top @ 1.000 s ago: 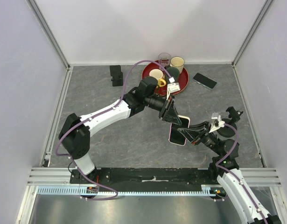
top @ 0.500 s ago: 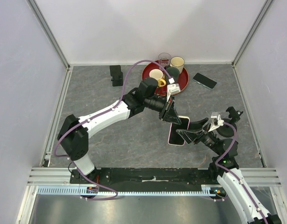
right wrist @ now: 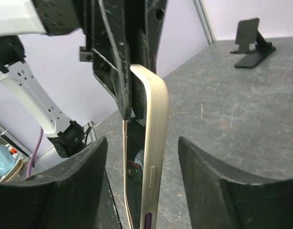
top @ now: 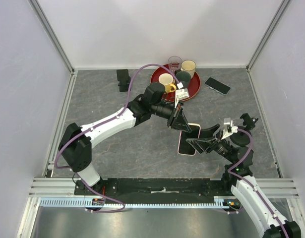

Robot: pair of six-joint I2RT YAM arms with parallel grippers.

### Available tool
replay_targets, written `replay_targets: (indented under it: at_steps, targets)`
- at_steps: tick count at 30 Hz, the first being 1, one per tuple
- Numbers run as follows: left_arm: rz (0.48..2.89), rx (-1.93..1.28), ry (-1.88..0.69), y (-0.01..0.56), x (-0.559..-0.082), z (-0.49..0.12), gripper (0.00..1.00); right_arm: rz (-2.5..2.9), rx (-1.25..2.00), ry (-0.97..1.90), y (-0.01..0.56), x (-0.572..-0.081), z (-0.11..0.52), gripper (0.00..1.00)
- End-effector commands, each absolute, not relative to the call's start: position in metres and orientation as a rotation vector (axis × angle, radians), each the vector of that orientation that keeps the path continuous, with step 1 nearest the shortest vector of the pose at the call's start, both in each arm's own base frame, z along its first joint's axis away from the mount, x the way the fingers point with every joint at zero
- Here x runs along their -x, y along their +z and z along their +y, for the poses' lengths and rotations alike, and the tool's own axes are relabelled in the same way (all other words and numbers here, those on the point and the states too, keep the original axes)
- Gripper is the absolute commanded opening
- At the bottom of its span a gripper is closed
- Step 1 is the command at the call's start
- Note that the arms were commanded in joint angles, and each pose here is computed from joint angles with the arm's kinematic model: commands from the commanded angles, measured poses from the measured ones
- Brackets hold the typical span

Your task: Place the phone on the phone stand

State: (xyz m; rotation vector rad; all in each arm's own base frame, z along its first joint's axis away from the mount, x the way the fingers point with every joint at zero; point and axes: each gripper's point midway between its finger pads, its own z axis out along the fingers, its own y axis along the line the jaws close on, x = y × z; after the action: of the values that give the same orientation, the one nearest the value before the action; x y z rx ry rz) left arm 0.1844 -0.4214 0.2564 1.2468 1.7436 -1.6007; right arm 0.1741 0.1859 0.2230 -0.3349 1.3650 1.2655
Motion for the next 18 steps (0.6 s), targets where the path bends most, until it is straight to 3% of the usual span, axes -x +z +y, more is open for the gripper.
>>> replay_targets:
  at_steps: [1,4,9,11,12,15,18]
  targets:
    - [1.529,-1.291,-1.716,0.307,-0.168,-0.414,0.02,1.332,0.385,1.352,0.205,-0.154,0.191,0.64]
    - [1.532,-1.294,-1.728,0.308,-0.167,-0.413,0.02,1.333,0.379,1.358,0.205,-0.155,0.191,0.50]
    - [1.531,-1.291,-1.729,0.309,-0.167,-0.413,0.02,1.345,0.383,1.375,0.202,-0.154,0.192,0.43]
    - [1.536,-1.286,-1.744,0.311,-0.166,-0.414,0.02,1.341,0.384,1.374,0.203,-0.154,0.193,0.35]
    - [1.538,-1.283,-1.747,0.312,-0.166,-0.414,0.02,1.339,0.389,1.374,0.203,-0.153,0.193,0.30]
    - [1.564,-1.240,-1.719,0.311,-0.172,-0.416,0.03,1.351,0.385,1.368,0.200,-0.155,0.194,0.01]
    - [1.662,-1.138,-1.636,0.303,-0.189,-0.420,0.51,1.382,0.343,1.307,0.192,-0.167,0.190,0.00]
